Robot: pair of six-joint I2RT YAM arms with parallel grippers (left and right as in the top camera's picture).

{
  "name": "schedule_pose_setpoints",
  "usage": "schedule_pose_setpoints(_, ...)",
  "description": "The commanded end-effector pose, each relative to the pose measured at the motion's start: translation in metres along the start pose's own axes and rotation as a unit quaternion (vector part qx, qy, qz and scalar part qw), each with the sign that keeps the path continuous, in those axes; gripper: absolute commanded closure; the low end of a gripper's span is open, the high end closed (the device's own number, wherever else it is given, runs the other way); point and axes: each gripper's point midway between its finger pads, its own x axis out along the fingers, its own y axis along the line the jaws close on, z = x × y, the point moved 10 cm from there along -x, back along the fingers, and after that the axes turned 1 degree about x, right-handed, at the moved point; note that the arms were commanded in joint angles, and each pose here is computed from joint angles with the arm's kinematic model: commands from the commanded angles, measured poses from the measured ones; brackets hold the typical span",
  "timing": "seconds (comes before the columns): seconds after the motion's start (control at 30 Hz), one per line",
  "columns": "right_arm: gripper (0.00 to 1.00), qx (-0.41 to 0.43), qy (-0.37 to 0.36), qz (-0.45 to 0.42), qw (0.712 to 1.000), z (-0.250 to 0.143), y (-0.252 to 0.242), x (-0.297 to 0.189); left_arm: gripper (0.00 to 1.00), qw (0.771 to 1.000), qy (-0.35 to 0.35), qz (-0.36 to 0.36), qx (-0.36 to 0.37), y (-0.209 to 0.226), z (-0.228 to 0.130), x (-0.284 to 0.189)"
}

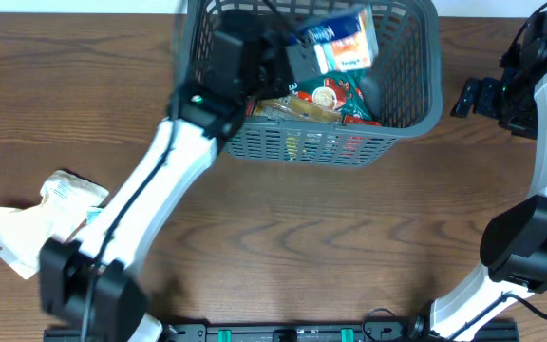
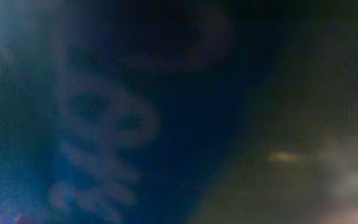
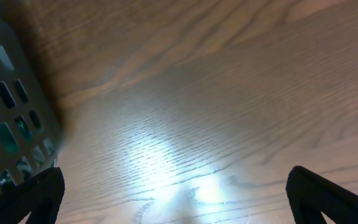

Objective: Pack container
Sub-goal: 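Carry the Kleenex pack over the basket and open the left gripper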

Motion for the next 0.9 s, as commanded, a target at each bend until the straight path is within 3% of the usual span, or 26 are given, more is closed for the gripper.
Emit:
schedule_pose_setpoints(0.0,0.01,-0.010,0.010,0.001,1.000,0.000,0.003,0.006,0.88,1.000,-0.005,-0.006,-0.002,0.000,-0.001,0.007)
schedule_pose_setpoints(0.2,0.01,-0.010,0.012,0.001,1.000,-0.001,0.003,0.006,0.57,0.999,0.019,-0.037,-0.032,-0.013,-0.012,0.020)
schedule_pose_setpoints(0.23,0.01,-0.011,0.012,0.001,1.000,-0.001,0.003,0.006,0.40,0.998,0.021,-0.038,-0.044,-0.013,-0.013,0.020)
schedule_pose_setpoints(0.27,0.01,-0.011,0.012,0.001,1.000,-0.001,0.003,0.006,0.16,0.998,0.022,-0.039,-0.052,-0.013,-0.013,0.020)
schedule_pose_setpoints(0.3,0.01,-0.010,0.012,0.001,1.000,-0.001,0.003,0.006,0.02,0.998,0.022,-0.038,-0.055,-0.013,-0.013,0.020)
schedule_pose_setpoints(0.63,0.01,-0.011,0.015,0.000,1.000,-0.002,0.003,0.006,0.01,0.998,0.008,-0.015,-0.066,-0.001,-0.003,0.003)
schedule_pose_setpoints(0.87,0.01,-0.015,0.015,-0.001,1.000,-0.002,0.003,0.006,0.02,0.996,0.018,0.062,-0.062,0.024,0.009,-0.036)
